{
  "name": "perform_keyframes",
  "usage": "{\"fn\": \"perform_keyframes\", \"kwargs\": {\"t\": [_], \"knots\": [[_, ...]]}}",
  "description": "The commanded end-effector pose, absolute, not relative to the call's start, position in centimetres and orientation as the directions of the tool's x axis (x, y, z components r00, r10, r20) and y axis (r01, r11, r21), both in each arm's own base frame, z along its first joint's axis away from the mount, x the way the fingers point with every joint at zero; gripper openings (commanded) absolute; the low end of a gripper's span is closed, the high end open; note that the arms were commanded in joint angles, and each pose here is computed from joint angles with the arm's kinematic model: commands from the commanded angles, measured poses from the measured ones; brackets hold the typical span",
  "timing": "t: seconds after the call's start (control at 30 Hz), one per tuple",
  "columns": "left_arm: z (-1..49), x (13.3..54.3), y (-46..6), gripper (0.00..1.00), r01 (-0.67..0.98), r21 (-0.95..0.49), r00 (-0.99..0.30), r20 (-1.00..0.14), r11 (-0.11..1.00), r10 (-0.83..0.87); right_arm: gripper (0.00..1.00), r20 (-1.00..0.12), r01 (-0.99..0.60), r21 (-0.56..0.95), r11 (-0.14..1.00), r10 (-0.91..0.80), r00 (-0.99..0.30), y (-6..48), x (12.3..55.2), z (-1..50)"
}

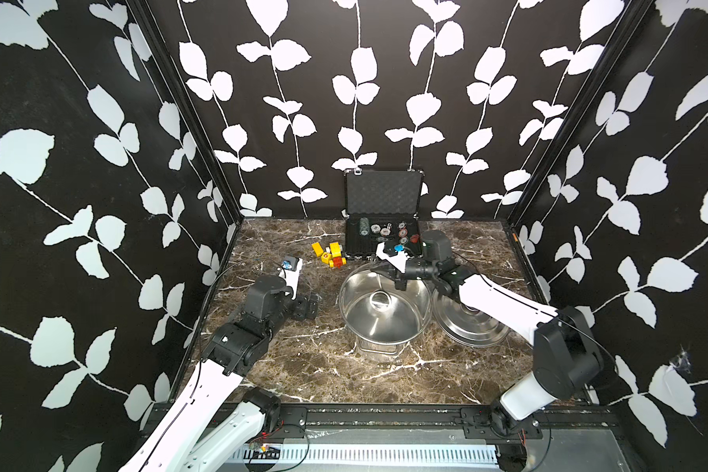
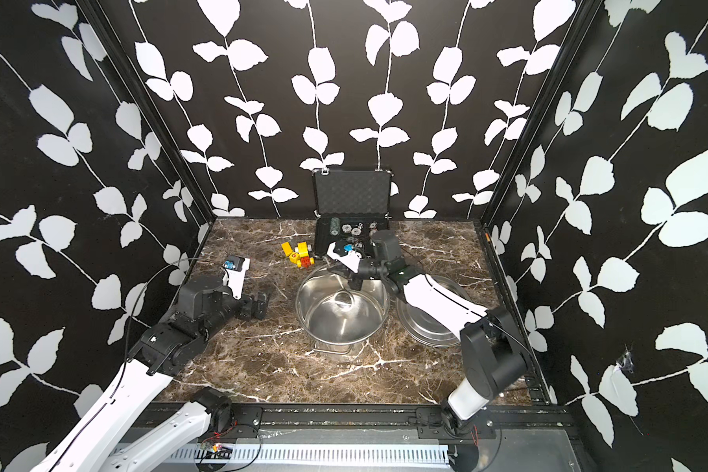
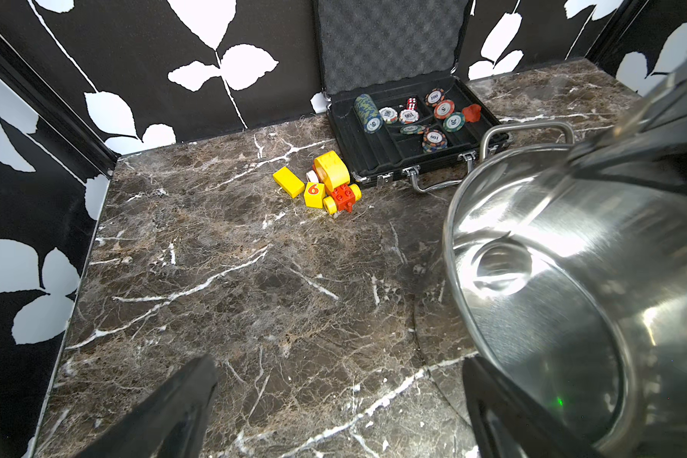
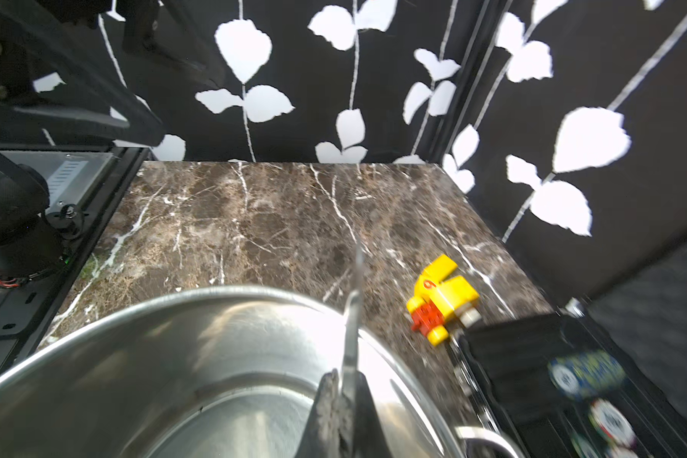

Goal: Stir the soup with a spoon
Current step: Stir the soup in the pan with a stick.

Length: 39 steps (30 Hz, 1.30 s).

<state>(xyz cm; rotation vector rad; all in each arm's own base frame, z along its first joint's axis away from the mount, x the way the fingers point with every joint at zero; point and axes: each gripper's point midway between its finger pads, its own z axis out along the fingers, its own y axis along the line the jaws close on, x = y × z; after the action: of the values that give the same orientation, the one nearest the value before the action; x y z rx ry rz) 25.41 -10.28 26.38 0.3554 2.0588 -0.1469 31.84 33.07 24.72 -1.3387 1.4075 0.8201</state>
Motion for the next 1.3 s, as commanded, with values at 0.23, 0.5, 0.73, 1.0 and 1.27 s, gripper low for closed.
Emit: {"fn": "perform_keyframes", "kwargs": {"t": [0.23,0.5,0.73,1.0,1.27], "knots": [[26.2,25.9,-10.7,0.99,0.315,0.035,-0.456,-0.871,0.948,0.183,0.0,-0.947,-0.942,-0.158,0.295,-0.317,0.06,27.2,28.6,25.7],[25.9,26.3,-11.1,0.99,0.316,0.02,-0.463,-0.869,0.948,0.173,0.0,-0.959,-0.967,-0.122,0.223,-0.279,0.057,27.8,23.3,26.0],[25.6,26.5,-11.1,0.99,0.31,0.014,-0.461,-0.872,0.951,0.163,0.0,-0.947,-0.978,-0.178,0.109,-0.288,0.14,32.5,19.5,26.4],[25.8,26.0,-10.7,0.99,0.307,0.024,-0.448,-0.878,0.951,0.167,0.0,-0.932,-0.971,-0.239,-0.003,-0.281,0.23,40.3,19.6,26.6],[26.1,25.4,-10.2,0.99,0.305,0.04,-0.437,-0.882,0.952,0.177,0.0,-0.937,-0.97,-0.235,0.057,-0.28,0.211,43.3,25.8,25.6]]}}
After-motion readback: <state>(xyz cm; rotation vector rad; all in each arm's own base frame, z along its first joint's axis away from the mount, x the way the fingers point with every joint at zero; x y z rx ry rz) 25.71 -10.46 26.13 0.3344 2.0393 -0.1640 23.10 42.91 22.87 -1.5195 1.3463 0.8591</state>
